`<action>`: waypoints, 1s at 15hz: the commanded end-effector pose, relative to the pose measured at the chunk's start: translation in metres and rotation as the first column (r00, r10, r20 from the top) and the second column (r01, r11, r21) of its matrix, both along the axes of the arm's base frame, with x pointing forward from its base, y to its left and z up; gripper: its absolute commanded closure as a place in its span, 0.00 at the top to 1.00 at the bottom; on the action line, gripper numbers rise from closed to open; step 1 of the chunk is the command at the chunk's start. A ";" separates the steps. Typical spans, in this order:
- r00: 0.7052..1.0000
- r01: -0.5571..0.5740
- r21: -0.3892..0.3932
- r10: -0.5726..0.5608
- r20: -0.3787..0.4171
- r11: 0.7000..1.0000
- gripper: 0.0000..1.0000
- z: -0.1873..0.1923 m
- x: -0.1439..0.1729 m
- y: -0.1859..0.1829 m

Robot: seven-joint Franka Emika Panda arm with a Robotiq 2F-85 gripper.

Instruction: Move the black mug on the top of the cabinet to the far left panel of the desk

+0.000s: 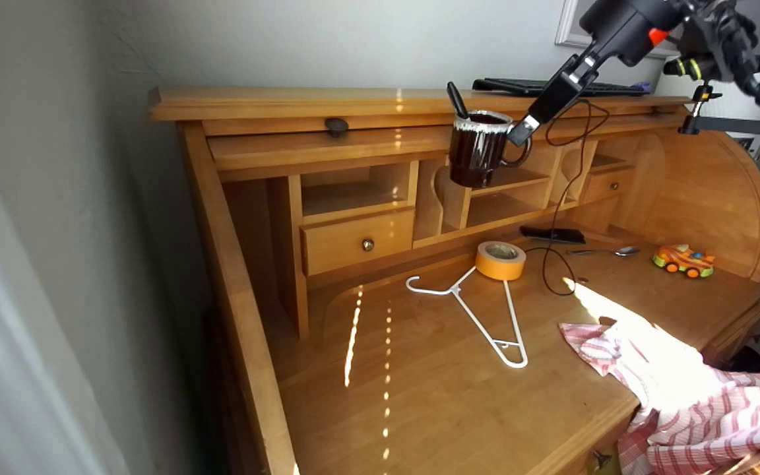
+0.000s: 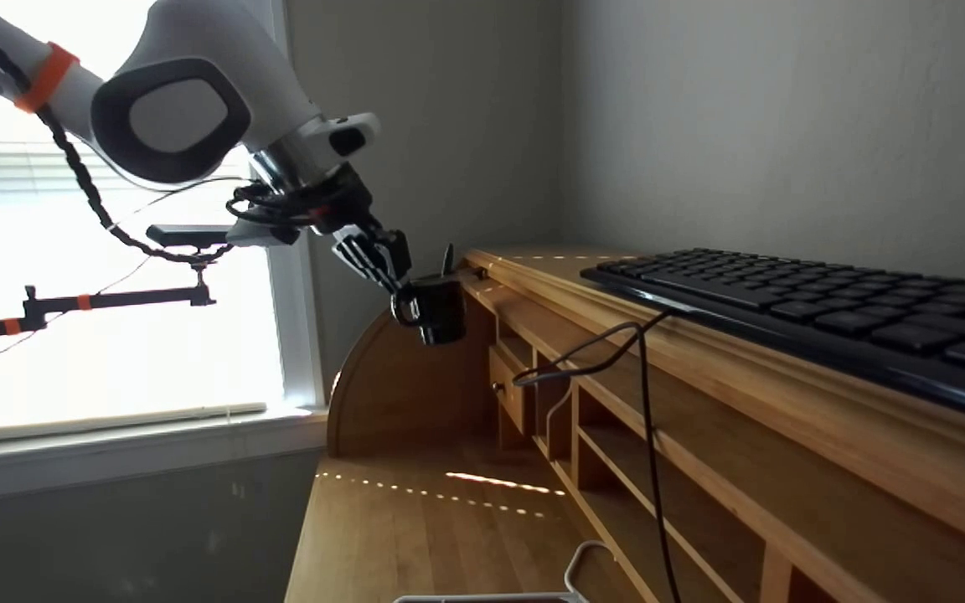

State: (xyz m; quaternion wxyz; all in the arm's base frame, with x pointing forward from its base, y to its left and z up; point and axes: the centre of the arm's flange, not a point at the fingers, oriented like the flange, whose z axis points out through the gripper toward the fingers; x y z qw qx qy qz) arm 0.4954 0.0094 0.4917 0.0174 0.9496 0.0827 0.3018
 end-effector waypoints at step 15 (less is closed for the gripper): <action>0.975 -0.221 -0.067 0.219 -0.036 0.973 0.04 -0.149 0.005 0.064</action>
